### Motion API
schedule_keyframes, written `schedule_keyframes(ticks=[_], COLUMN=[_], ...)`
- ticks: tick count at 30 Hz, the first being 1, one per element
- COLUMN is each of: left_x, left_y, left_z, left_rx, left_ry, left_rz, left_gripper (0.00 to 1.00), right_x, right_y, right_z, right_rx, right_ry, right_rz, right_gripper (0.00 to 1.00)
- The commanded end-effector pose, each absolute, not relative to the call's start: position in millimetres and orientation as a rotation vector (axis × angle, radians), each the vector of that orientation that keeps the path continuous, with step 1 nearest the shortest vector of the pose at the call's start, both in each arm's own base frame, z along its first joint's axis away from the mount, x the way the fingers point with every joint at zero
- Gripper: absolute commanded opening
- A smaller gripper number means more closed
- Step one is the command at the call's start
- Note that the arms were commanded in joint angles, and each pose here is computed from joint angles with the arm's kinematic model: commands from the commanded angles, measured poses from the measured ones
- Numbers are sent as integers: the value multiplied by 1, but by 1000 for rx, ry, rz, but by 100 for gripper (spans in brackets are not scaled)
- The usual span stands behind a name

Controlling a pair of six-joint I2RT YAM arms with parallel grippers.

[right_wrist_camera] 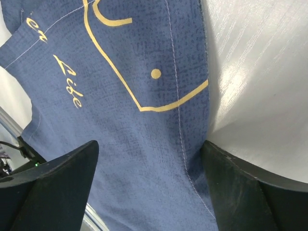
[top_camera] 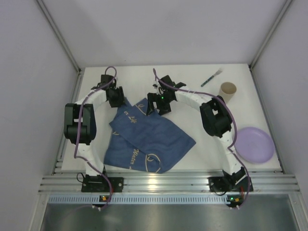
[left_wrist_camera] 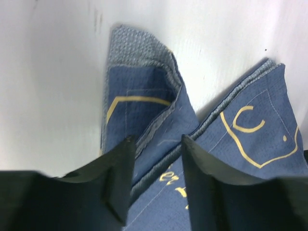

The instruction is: Set the dinner table for one person

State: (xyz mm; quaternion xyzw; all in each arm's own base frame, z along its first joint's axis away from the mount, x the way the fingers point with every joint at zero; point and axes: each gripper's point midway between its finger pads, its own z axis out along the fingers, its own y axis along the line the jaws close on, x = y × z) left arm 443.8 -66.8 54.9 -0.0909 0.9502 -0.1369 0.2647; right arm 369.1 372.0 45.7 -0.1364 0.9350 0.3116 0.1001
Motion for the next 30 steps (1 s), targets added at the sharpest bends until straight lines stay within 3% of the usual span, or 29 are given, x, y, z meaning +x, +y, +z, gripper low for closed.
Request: schedule_keyframes(ticks=[1,2,9,10,11,12,13,18,24,30], left_x=[461,461,461,462,461,462,463,463,450,429], left_y=[-76,-81,-86,-87,-88,-90,-90,-83,-59,-38], left_z=[59,60,41,41,40,41,44,62,89,91], left_rx=[-150,-142,-137,-136,-136,-137,-135,-136,-146,-155], left_ry=[2529,2525,2562,2562,2565,2562,2557,2546,2556,2581], left_rz=[-447,-481,-516,-522,-530,-546,-546,-494,-320,-173], left_gripper=[46,40,32,27,21,2,0,0,0,0], right_x=[350,351,352,352,351,351,352,362,380,368], right_y=[361,362,362,364,364,363,362,342,252,176], right_z=[2,3,-2,-2,-3,-3,-4,3,23,31], right_rx=[-375,-377,-376,-379,-379,-378,-370,-341,-95,25], right_ry=[2920,2917,2925,2925,2929,2931,2935,2930,2918,2904], right_rz=[845,852,865,869,878,877,875,817,590,399], right_gripper=[86,78,36,31,14,3,0,0,0,0])
